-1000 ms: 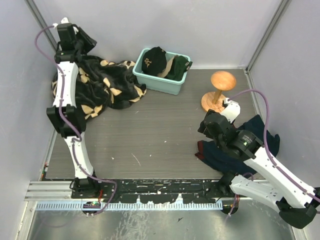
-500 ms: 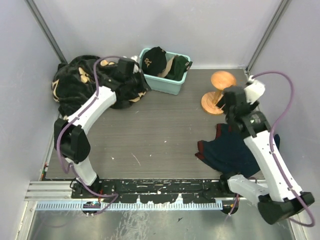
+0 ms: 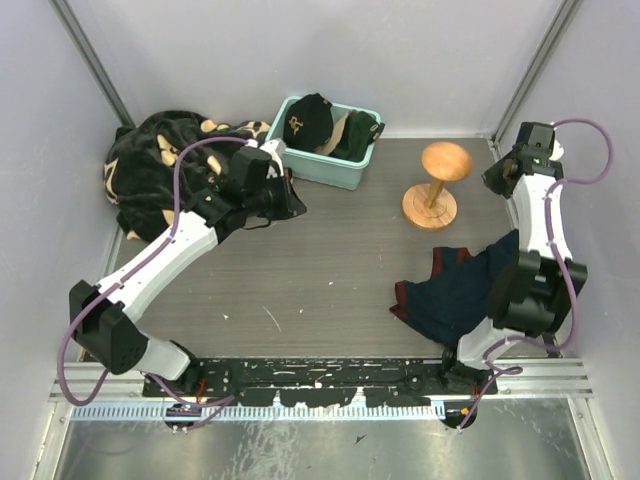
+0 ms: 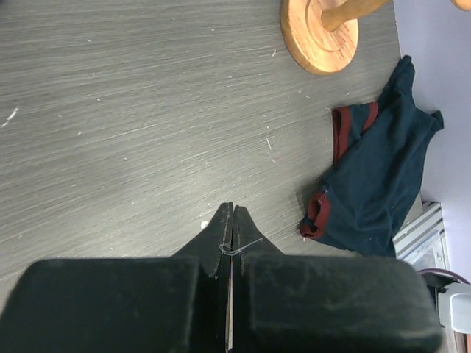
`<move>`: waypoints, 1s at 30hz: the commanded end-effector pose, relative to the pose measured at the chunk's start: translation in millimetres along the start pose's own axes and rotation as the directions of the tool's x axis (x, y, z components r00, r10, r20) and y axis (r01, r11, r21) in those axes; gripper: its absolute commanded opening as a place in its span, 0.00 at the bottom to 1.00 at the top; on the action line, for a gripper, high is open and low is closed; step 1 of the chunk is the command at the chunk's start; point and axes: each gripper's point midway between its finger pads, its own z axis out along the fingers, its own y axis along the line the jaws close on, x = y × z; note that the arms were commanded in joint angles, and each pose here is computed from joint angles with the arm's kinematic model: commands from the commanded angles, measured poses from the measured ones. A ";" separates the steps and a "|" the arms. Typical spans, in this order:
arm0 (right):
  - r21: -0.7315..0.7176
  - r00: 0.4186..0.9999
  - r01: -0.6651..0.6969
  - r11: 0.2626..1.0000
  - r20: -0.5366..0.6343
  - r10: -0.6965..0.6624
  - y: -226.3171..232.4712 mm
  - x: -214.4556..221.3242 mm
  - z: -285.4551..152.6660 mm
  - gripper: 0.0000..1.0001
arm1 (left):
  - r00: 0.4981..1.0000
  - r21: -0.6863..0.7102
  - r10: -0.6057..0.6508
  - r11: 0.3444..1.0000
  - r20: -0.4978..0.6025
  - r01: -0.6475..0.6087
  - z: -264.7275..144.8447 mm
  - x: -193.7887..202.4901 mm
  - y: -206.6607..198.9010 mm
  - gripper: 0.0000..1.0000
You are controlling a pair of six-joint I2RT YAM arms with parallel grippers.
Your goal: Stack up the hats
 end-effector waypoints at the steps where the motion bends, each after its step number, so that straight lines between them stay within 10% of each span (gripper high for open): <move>1: -0.158 0.995 -0.033 0.987 -0.097 0.018 29.3 6.4 35.6 0.01 | 0.997 -0.060 0.039 0.998 0.069 -0.035 -28.2 -12.0 9.3 0.02; 15: -0.257 0.961 -0.094 0.962 -0.277 0.020 37.0 57.7 153.6 0.01 | 0.974 -0.230 0.061 0.973 0.217 -0.010 -95.6 -36.5 45.2 0.03; 30: -0.369 0.991 -0.079 0.926 -0.133 0.031 58.8 28.9 180.0 0.01 | 0.981 -0.267 0.062 0.964 0.182 -0.011 -101.9 -25.4 57.0 0.03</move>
